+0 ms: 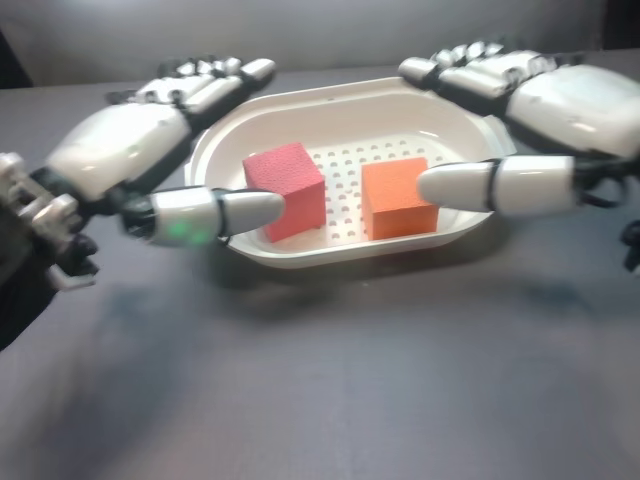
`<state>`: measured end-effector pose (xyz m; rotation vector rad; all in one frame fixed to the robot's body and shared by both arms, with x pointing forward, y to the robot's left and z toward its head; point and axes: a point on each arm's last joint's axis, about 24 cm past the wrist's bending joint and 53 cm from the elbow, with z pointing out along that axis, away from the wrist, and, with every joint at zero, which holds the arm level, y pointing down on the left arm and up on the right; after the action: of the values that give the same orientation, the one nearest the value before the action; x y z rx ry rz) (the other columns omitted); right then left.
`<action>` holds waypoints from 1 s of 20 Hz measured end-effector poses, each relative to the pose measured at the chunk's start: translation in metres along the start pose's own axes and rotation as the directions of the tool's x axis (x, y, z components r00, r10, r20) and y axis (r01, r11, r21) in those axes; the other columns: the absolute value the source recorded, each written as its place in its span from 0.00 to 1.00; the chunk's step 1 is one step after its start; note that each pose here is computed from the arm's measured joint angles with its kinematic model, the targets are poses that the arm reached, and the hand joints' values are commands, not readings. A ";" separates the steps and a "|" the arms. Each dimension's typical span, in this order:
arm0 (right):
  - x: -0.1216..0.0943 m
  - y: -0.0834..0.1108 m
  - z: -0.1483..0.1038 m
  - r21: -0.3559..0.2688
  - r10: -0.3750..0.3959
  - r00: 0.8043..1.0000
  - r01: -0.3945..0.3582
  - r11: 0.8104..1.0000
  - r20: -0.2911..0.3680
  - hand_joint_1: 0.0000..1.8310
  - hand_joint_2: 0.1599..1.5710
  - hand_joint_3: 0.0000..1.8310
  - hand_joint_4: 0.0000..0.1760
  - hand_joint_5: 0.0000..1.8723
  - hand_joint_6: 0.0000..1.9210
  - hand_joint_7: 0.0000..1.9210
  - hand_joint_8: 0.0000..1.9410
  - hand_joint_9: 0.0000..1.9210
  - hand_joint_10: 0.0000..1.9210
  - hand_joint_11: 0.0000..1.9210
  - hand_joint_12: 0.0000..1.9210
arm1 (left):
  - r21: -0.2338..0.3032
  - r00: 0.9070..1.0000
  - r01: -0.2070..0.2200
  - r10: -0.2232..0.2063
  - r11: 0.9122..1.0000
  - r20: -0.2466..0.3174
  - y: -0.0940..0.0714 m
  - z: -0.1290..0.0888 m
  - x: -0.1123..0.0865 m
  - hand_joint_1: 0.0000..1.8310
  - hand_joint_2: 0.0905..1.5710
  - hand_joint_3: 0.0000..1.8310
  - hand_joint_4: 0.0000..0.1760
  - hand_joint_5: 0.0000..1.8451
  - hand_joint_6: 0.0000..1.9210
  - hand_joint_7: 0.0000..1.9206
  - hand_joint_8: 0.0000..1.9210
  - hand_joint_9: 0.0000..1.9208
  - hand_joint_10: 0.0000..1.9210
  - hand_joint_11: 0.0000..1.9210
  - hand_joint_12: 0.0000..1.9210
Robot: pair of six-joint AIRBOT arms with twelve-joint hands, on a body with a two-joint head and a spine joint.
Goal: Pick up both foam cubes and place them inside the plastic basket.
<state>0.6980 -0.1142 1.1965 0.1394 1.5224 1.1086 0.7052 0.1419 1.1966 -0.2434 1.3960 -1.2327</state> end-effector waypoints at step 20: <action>-0.125 0.106 -0.158 -0.314 -0.071 0.899 0.224 0.922 0.432 0.27 0.75 0.00 0.65 0.07 0.02 0.11 0.01 0.13 0.01 0.00 0.04 | 0.467 0.963 -0.152 0.023 0.871 0.270 -0.147 -0.099 -0.092 0.45 0.83 0.00 0.90 0.33 0.81 0.30 0.09 0.19 0.17 0.00 0.46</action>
<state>0.5552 -0.2239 1.3362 0.0022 0.9190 1.1287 0.5763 0.2006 1.3374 0.0144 0.8291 -1.3782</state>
